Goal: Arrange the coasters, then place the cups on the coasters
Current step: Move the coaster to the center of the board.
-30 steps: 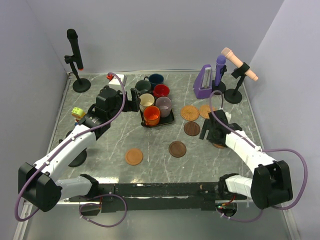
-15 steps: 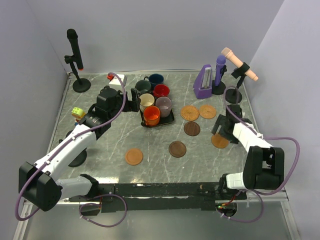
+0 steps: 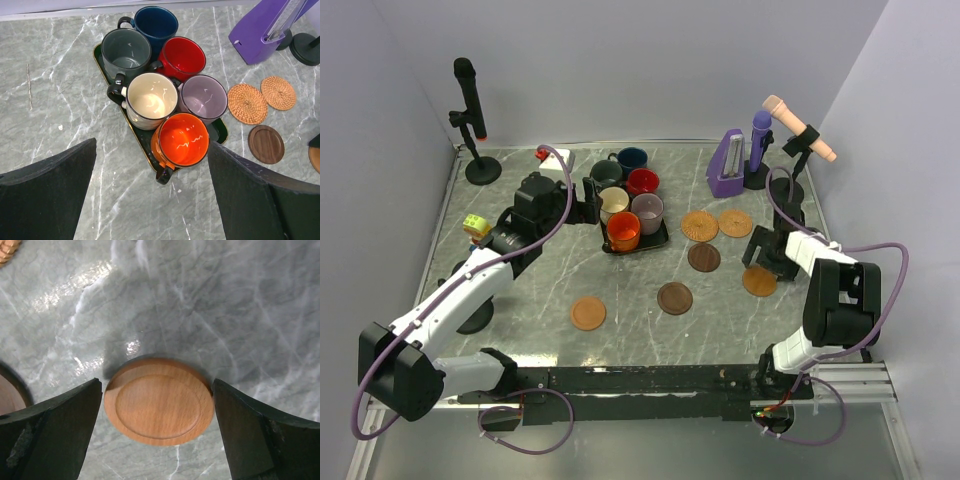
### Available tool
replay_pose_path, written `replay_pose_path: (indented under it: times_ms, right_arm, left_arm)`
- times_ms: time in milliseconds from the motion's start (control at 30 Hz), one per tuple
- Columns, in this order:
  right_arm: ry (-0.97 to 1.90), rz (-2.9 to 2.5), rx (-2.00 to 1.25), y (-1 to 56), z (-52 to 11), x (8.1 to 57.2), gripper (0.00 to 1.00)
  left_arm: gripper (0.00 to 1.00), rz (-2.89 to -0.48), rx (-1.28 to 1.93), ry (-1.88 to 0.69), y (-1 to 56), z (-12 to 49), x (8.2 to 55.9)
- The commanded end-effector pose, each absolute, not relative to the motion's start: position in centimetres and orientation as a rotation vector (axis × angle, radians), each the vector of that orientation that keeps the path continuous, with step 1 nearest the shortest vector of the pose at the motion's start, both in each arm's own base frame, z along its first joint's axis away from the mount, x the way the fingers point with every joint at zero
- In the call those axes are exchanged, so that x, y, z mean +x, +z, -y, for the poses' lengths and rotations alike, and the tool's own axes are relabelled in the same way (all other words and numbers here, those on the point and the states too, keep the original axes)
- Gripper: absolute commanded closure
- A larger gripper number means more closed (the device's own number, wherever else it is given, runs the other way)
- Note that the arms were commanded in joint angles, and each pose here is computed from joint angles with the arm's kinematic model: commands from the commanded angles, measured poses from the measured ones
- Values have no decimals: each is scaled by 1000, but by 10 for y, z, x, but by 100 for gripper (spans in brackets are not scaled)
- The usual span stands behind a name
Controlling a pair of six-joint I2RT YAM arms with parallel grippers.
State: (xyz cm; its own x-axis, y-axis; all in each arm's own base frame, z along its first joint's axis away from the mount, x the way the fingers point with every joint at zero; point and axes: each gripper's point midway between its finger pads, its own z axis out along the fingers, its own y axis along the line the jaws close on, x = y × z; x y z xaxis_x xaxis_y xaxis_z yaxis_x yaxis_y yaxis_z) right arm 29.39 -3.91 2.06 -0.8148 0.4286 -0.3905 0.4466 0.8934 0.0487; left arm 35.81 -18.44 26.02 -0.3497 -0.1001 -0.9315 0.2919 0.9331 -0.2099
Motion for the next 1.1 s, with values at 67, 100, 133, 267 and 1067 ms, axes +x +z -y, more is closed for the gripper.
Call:
replay_pose_path:
  times_ms: [67,100,133,267,1067]
  right_arm:
    - [61,-2678,612,20,23,297,5]
    - [70,-2681,607,21,21,297,6]
    - [73,-2686,607,21,20,297,6]
    - [67,-2712,608,20,19,294,7]
    - [-3,-2918,405,6,-37,243,18]
  left_arm:
    - [3,-1853,130,-434,273,188,360]
    - [3,-1850,131,-436,274,189,360]
    - [3,-1851,130,-437,274,189,360]
    - [3,-1850,129,-431,274,188,360]
    - [3,-1844,129,-449,276,189,358]
